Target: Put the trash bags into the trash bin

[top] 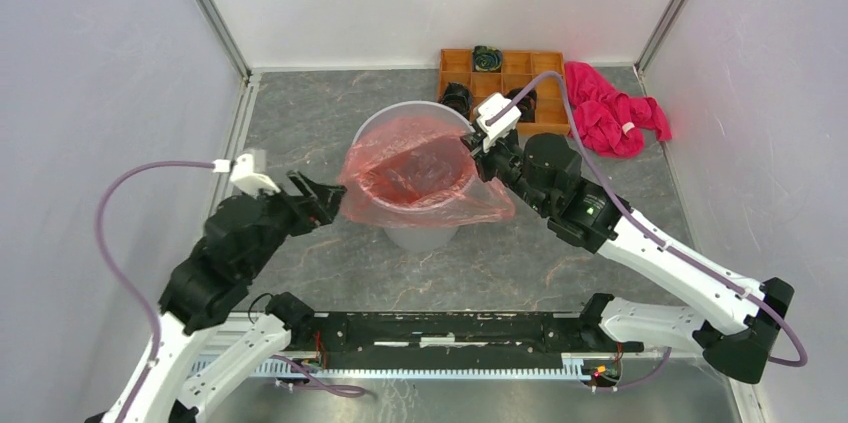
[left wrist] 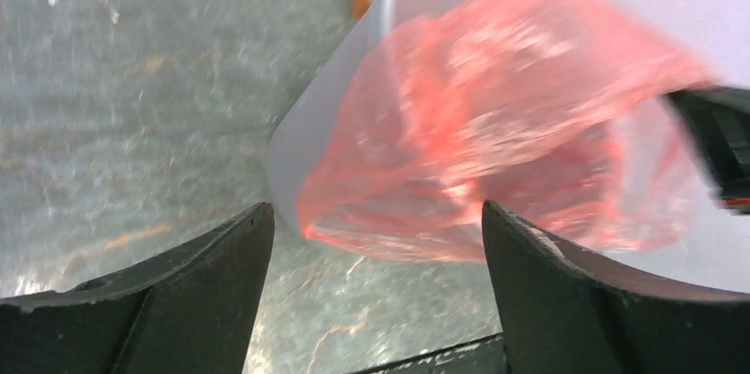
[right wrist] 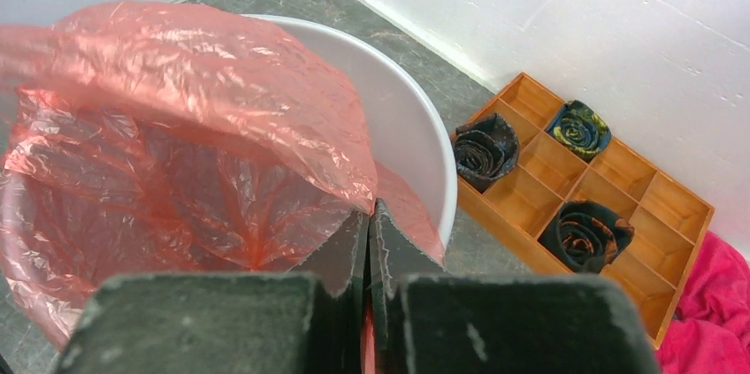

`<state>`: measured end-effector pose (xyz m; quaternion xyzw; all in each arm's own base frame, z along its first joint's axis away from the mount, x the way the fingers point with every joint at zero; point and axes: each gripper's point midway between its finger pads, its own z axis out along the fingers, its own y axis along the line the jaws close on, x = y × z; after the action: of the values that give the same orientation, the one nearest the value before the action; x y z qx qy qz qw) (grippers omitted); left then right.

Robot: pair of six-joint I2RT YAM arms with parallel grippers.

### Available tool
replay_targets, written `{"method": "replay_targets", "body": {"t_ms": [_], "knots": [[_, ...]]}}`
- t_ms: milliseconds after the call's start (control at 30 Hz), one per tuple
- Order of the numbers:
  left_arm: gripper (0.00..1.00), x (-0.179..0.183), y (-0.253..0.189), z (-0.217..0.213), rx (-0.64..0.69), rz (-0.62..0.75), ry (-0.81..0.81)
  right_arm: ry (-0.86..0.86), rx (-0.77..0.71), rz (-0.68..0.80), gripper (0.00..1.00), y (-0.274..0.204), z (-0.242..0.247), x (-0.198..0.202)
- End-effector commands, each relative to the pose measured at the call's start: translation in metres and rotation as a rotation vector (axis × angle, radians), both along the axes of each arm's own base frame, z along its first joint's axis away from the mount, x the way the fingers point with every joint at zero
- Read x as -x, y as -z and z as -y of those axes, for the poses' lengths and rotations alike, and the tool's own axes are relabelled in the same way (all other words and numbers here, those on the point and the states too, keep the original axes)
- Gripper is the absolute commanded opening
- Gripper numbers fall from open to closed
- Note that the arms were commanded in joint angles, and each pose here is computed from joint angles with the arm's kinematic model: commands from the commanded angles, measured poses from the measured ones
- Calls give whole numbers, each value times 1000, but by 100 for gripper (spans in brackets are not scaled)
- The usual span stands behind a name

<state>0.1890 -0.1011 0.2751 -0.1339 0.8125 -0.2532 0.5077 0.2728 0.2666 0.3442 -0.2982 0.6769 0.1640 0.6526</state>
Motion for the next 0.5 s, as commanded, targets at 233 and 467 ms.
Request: {"method": "replay_targets", "body": {"t_ms": [233,467], "knots": [[100,-30,-75,34,-296,206,293,3,-106,36,1,-40,-6,-3],[100,-45,-78,52,-406,250,408,40,-98,3,1,-39,-7,-11]]}}
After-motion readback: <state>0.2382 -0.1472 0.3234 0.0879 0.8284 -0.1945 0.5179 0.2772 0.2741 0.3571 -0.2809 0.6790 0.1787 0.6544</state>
